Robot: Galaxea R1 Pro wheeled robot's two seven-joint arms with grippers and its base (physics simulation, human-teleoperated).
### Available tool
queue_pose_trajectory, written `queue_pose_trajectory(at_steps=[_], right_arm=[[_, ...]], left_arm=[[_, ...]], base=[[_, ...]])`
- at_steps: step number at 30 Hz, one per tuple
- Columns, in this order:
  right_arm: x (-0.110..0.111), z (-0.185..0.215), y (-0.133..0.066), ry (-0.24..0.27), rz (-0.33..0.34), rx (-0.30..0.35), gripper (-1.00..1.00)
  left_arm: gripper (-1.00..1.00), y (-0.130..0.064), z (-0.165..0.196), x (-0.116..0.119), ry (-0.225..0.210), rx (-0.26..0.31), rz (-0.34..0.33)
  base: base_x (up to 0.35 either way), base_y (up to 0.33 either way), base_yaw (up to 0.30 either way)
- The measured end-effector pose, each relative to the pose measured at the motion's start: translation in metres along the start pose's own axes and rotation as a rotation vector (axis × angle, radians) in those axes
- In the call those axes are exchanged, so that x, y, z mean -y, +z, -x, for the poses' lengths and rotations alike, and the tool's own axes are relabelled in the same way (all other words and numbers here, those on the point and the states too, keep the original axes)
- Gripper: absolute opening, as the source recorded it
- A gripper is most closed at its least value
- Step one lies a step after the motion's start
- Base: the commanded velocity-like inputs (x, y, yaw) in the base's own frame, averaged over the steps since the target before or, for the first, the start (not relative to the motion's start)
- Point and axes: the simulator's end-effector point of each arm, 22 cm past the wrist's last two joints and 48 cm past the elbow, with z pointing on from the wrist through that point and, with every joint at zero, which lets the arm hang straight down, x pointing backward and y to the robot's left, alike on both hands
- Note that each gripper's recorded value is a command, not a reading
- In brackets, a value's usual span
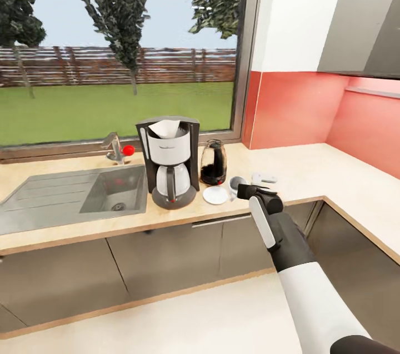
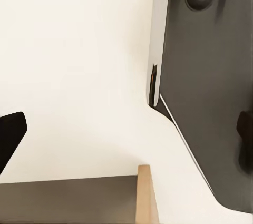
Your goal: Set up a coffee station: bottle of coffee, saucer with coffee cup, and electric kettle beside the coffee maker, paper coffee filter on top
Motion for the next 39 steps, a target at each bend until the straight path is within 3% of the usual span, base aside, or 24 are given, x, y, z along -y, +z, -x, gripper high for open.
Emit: queue_pose_trajectory(at_steps=[12, 25, 32, 39], right_arm=[[0.002, -0.003, 0.002, -0.008, -0.01, -0.006, -1.0], [0.015, -0.019, 0.011, -0.023, -0.037, -0.046, -1.0], [0.029, -0.03, 0.017, -0.037, -0.061, -0.071, -1.0], [0.032, -0.051, 0.024, -0.05, -0.072, -0.12, -1.0]], left_arm=[[1.0, 0.0, -0.001, -0.001, 0.0, -0.001, 0.002], [1.0, -0.001, -0.008, -0.012, 0.003, -0.023, 0.017], [1.0, -0.004, -0.014, -0.043, 0.004, -0.038, 0.159], [1.0, -0.004, -0.015, -0.045, 0.003, -0.04, 0.174]], base=[[0.0, 0.0, 0.246], [0.0, 0.0, 0.018], [0.0, 0.0, 0.0], [0.13, 0.0, 0.0]])
